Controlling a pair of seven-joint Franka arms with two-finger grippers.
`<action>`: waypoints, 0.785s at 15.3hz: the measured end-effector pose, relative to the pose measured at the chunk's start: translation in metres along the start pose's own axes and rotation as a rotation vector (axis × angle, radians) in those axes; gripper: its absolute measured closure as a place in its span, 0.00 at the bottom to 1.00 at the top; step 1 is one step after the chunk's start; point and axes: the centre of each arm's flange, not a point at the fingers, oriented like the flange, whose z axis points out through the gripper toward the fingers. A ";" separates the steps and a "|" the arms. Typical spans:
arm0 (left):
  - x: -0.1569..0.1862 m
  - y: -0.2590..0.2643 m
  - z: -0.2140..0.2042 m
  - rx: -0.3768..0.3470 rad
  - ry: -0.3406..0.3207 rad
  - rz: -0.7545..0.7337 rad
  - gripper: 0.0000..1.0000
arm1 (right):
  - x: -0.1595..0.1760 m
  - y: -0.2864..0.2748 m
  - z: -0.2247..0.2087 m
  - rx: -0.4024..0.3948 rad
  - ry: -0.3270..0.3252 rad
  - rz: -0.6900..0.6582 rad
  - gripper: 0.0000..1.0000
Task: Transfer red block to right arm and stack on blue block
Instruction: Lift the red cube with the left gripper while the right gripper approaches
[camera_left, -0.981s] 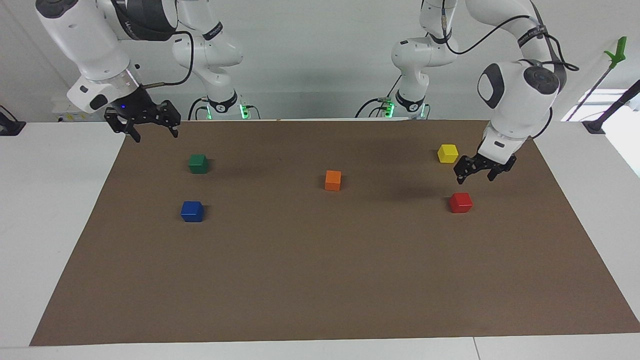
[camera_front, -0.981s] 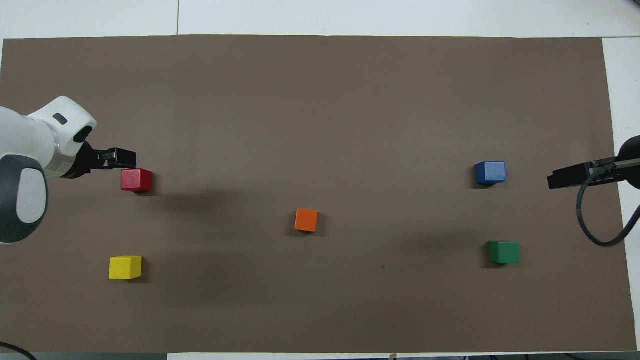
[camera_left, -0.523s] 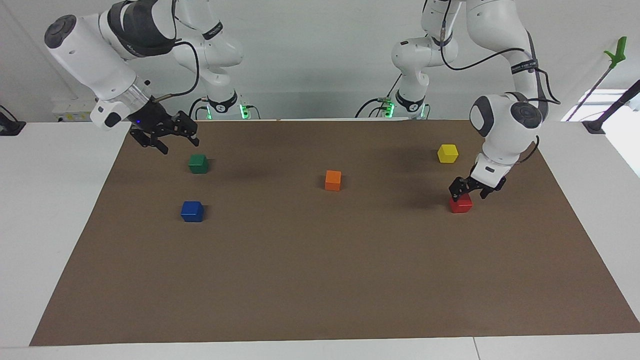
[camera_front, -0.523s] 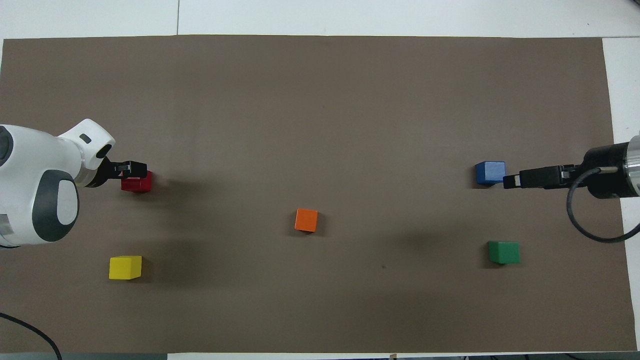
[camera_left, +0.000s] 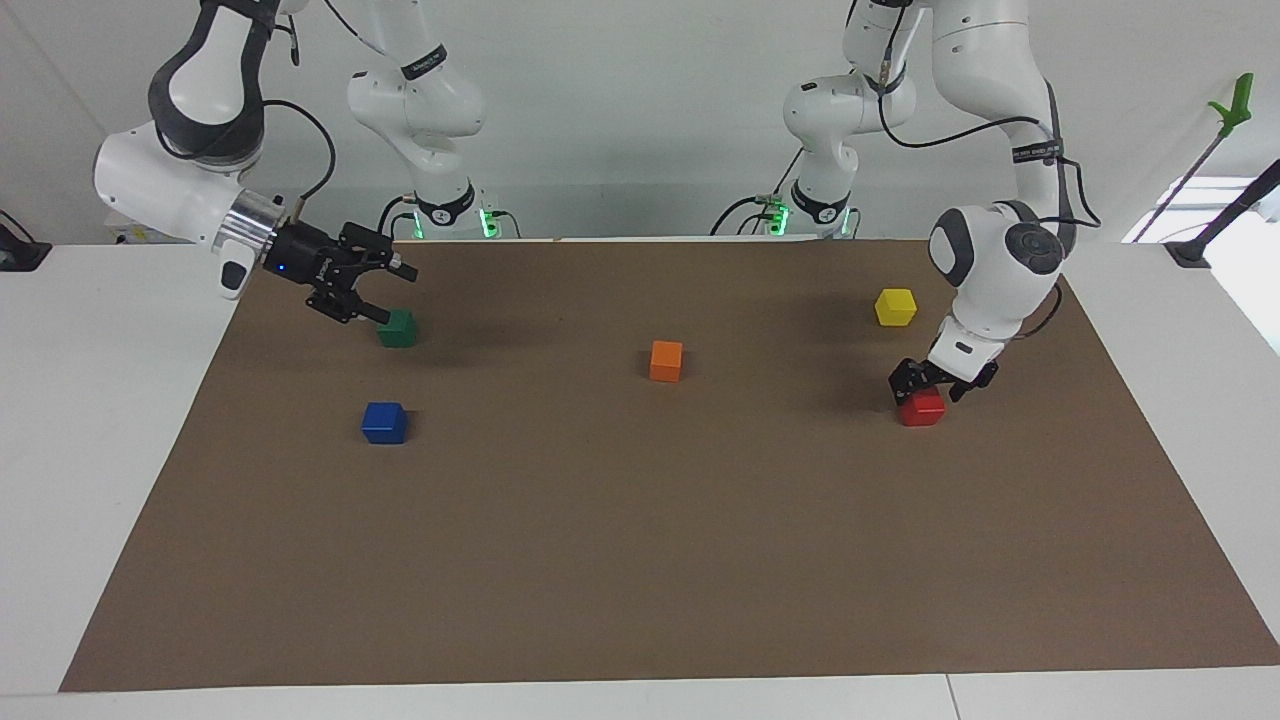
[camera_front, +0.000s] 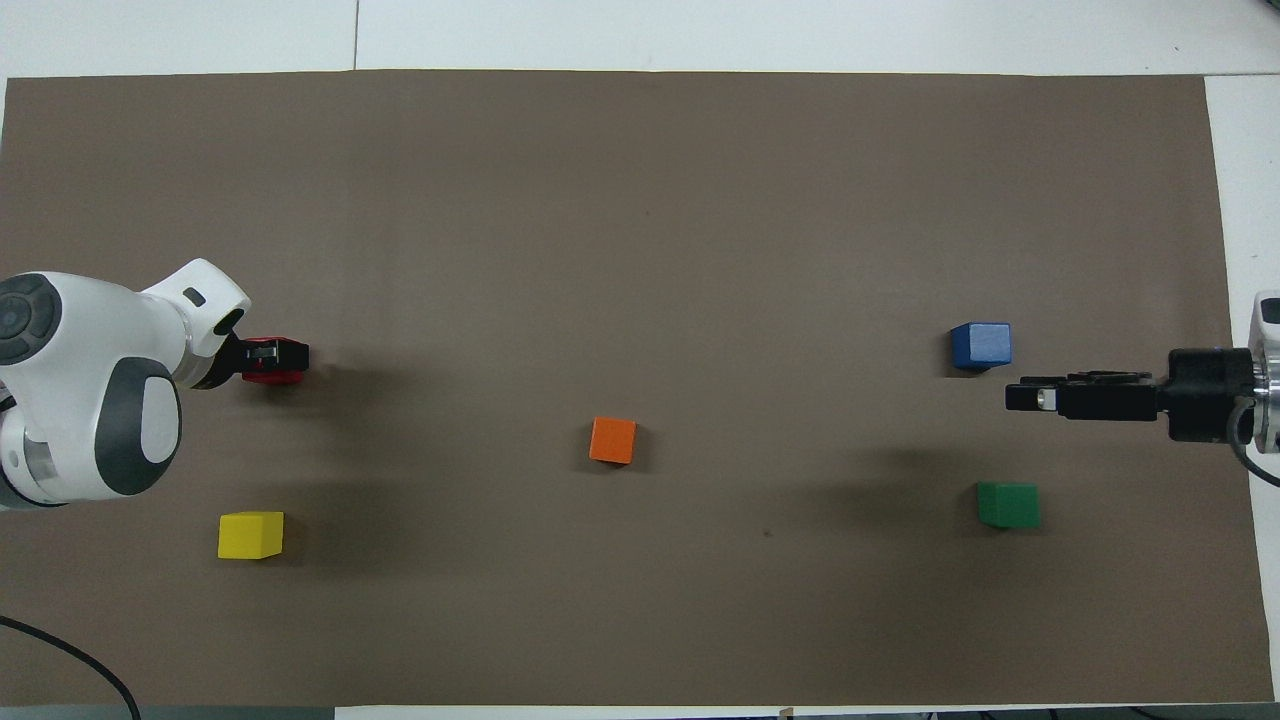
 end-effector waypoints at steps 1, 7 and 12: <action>-0.001 0.001 0.004 -0.001 -0.003 0.002 0.07 | -0.001 -0.001 0.005 0.057 0.010 0.005 0.00; 0.017 0.004 -0.018 -0.045 -0.061 -0.085 0.45 | 0.000 0.003 0.046 0.327 0.054 0.016 0.00; 0.035 0.044 -0.143 -0.148 -0.161 -0.263 0.45 | 0.000 -0.023 0.093 0.552 0.029 0.032 0.00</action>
